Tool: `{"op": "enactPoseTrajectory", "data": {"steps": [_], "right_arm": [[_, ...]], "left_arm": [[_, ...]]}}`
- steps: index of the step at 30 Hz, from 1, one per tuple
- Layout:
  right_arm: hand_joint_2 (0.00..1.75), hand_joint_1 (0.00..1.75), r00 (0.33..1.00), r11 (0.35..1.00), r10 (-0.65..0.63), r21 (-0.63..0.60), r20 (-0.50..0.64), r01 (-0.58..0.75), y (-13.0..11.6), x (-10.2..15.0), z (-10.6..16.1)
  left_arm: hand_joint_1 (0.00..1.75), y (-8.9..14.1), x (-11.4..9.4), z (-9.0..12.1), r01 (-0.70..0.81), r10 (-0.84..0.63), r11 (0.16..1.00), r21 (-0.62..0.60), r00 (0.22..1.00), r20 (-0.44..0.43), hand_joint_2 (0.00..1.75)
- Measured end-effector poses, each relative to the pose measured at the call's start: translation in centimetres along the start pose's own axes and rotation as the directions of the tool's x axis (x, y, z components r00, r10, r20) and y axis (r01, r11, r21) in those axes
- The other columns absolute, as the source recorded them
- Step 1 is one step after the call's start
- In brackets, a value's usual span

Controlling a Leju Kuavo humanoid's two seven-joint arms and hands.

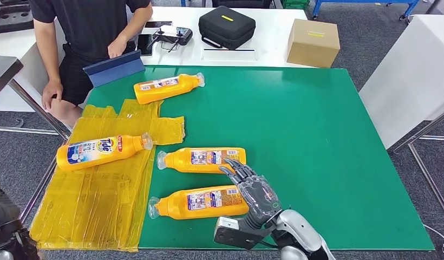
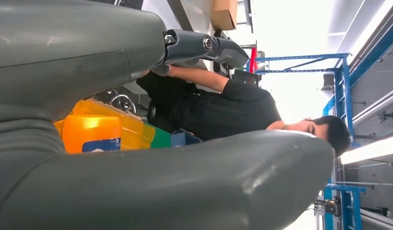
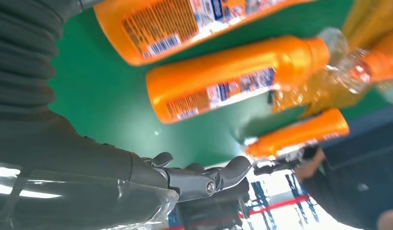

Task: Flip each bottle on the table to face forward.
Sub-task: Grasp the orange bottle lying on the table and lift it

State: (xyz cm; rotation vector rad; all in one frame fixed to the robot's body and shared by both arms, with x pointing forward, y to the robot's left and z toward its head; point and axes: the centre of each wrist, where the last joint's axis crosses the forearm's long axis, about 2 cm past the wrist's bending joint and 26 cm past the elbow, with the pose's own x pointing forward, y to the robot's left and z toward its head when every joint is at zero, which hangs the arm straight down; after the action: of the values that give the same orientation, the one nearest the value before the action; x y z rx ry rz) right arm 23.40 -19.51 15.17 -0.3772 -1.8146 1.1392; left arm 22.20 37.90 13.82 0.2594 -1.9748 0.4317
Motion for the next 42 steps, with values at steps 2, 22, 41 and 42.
{"op": "enactPoseTrajectory", "data": {"steps": [2, 22, 41, 42], "right_arm": [[1.75, 0.00, 1.000, 1.000, 0.005, 0.018, -0.022, -0.004, 0.6, -0.2, -0.3], [1.75, 0.00, 0.983, 0.981, 0.049, 0.192, -0.178, -0.014, 6.2, -2.9, -3.6], [1.75, 1.75, 0.985, 0.969, 0.088, 0.240, -0.147, -0.051, 6.9, -2.0, -4.4], [1.75, 1.75, 0.985, 0.969, 0.088, 0.241, -0.145, -0.051, 6.9, -2.0, -4.5]], "left_arm": [[0.00, -0.2, -0.3, 0.0, -0.005, 0.005, 1.000, -0.001, 1.000, 0.000, 0.00], [0.00, -3.0, -2.8, -1.7, -0.048, 0.047, 0.998, -0.035, 0.999, -0.027, 0.00], [0.00, -2.3, -2.4, -0.9, -0.068, 0.068, 0.997, -0.021, 0.997, -0.040, 0.00], [0.00, -2.2, -2.4, -0.9, -0.068, 0.067, 0.997, -0.022, 0.997, -0.040, 0.00]]}}
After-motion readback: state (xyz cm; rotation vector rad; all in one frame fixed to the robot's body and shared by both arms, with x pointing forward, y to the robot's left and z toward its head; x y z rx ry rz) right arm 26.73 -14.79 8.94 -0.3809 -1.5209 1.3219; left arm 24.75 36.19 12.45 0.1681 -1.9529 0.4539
